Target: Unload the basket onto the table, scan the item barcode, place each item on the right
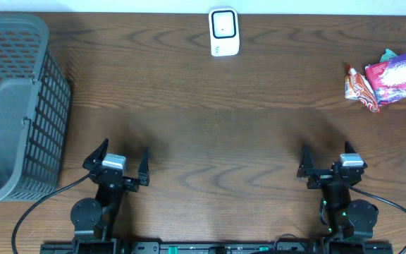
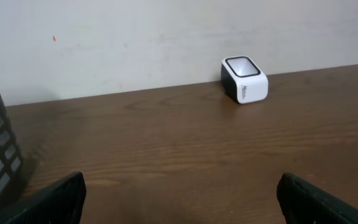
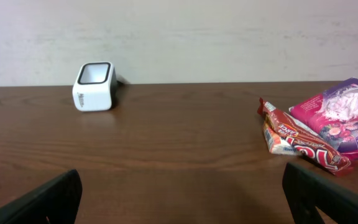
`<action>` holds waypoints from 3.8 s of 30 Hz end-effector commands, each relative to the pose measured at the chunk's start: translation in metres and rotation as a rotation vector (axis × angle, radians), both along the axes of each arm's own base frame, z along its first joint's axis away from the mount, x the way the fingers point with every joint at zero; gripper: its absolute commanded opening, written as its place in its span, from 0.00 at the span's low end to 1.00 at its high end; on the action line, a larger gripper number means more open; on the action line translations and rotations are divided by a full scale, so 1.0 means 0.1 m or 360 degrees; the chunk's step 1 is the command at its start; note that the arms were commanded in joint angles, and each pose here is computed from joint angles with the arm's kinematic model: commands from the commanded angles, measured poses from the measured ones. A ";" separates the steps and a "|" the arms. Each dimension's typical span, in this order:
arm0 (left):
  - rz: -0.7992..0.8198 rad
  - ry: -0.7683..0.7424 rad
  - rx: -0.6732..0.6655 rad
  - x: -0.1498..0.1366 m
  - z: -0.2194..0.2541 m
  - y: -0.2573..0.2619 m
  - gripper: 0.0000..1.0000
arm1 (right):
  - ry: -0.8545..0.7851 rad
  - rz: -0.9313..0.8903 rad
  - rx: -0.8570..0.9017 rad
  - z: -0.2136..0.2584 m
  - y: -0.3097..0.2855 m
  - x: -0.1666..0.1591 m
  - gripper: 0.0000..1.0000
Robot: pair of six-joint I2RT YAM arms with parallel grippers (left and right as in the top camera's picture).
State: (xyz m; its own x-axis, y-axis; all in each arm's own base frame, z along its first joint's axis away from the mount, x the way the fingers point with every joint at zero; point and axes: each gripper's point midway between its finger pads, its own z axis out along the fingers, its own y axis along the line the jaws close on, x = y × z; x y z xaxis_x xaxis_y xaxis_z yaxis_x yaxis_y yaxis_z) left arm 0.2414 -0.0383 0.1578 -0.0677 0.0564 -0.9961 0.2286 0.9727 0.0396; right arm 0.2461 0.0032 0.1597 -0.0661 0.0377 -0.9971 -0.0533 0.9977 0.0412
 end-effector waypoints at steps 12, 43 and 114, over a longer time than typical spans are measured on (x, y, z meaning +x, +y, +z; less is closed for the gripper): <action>0.0167 0.0135 -0.0193 0.01 -0.18 0.15 0.98 | -0.0004 0.0010 -0.0030 0.00 0.02 0.00 0.99; 0.0199 0.0132 -0.0189 0.02 -0.18 0.19 0.98 | -0.0004 0.0010 -0.0030 0.00 0.02 0.00 0.99; 0.0198 0.0132 -0.0189 0.02 -0.18 0.18 0.98 | -0.0004 0.0010 -0.0030 0.00 0.02 0.00 0.99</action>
State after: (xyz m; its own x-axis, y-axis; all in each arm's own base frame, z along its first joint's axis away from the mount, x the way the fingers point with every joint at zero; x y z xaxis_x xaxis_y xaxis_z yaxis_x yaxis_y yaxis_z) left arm 0.2439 -0.0198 0.1556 -0.1033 -0.0705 -0.9921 0.1092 0.9907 -0.0818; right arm 0.2461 0.0032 0.1597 -0.0661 0.0377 -0.9971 -0.0533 0.9977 0.0412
